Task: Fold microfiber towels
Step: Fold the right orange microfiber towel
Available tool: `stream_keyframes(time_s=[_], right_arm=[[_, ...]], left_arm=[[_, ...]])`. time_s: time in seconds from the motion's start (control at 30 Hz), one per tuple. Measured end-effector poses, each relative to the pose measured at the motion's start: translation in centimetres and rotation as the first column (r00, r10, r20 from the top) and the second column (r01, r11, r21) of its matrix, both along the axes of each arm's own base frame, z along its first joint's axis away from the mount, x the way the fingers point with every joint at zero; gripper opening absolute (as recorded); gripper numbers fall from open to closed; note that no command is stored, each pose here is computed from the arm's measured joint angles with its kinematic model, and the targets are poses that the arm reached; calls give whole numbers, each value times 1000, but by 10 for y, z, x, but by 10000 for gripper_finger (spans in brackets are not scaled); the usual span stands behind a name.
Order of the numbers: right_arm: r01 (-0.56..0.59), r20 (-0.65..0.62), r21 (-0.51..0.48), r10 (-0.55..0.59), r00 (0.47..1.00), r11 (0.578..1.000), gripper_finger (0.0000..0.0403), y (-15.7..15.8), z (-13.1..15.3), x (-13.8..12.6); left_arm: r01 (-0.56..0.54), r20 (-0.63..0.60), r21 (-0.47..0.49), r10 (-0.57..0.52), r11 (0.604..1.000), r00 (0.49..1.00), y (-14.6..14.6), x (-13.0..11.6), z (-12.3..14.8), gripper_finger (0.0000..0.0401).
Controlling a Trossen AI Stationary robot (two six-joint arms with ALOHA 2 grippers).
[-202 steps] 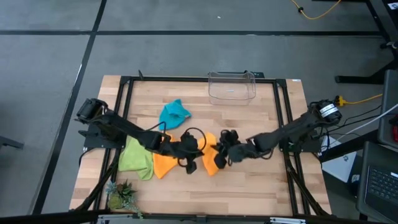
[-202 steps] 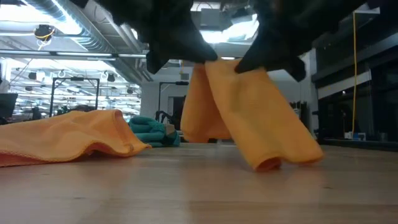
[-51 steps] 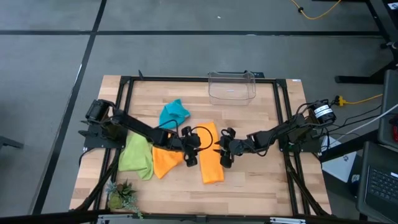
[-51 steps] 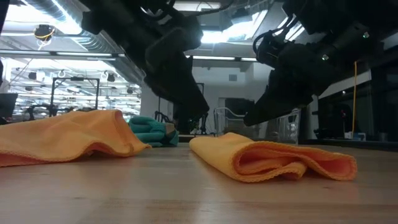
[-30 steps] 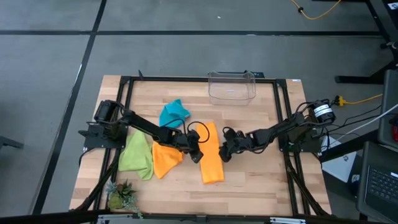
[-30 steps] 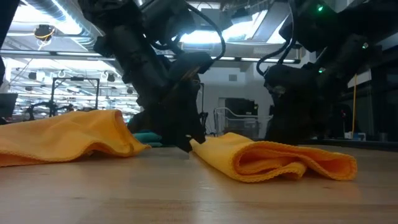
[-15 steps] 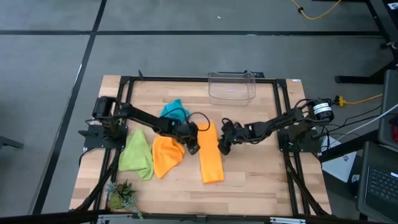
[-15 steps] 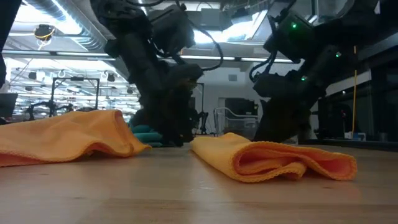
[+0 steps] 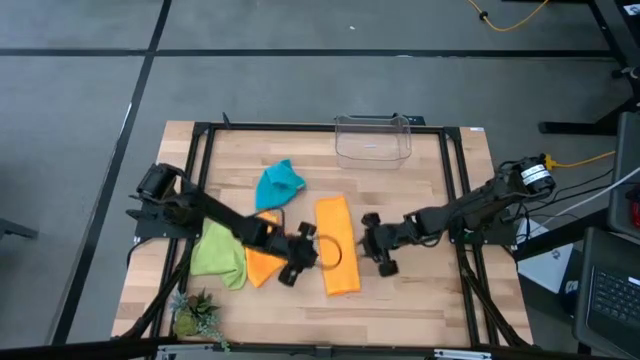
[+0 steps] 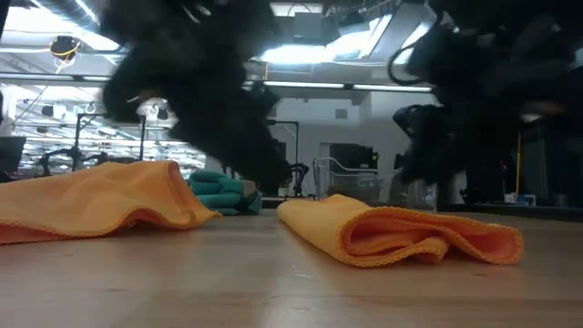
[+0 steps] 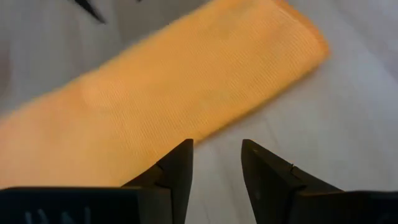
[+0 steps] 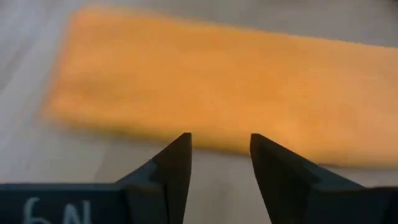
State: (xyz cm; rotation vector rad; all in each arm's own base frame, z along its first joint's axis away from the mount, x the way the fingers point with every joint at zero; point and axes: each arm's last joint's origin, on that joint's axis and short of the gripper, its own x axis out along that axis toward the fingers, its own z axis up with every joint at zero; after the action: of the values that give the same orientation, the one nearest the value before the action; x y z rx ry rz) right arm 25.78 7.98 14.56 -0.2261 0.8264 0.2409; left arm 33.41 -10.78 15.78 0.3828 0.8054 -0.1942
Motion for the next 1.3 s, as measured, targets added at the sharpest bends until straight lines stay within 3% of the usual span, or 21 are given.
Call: stream_keyframes(time_s=[0.07,0.13,0.2,0.37,0.47,0.7,0.87,1.07,1.2,1.3], right_arm=[[-111,-15,-49,110,994,993,166,7,-2,-4],[-183,-1,-101,184,983,978,166,13,-1,-5],[-192,11,-177,197,980,965,166,17,0,-6],[-226,26,-403,258,966,887,166,31,2,-8],[-269,4,-487,310,951,831,166,38,-1,-10],[-353,-41,-530,392,919,771,166,55,-19,-11],[-325,-43,-577,369,928,749,166,61,-24,-9],[-348,-62,-588,388,920,731,166,65,-27,-4],[-365,-91,-591,390,916,720,166,65,-35,-4],[-393,-116,-623,417,902,677,166,65,-38,-3]], left_arm=[[29,38,164,-36,986,999,-8,-2,2,128],[41,59,335,-64,941,996,-11,-3,4,128],[48,89,422,-94,905,992,-14,-2,7,128],[88,116,468,-160,879,980,-20,-1,11,127],[130,93,512,-205,849,974,-21,-1,11,127],[259,4,601,-327,756,945,-36,-3,-6,128],[306,-58,610,-344,731,937,-42,0,-33,128],[327,-82,670,-371,667,925,-47,13,-53,128],[301,-70,685,-351,664,934,-48,21,-50,130],[298,-66,684,-350,666,934,-49,24,-48,128]])
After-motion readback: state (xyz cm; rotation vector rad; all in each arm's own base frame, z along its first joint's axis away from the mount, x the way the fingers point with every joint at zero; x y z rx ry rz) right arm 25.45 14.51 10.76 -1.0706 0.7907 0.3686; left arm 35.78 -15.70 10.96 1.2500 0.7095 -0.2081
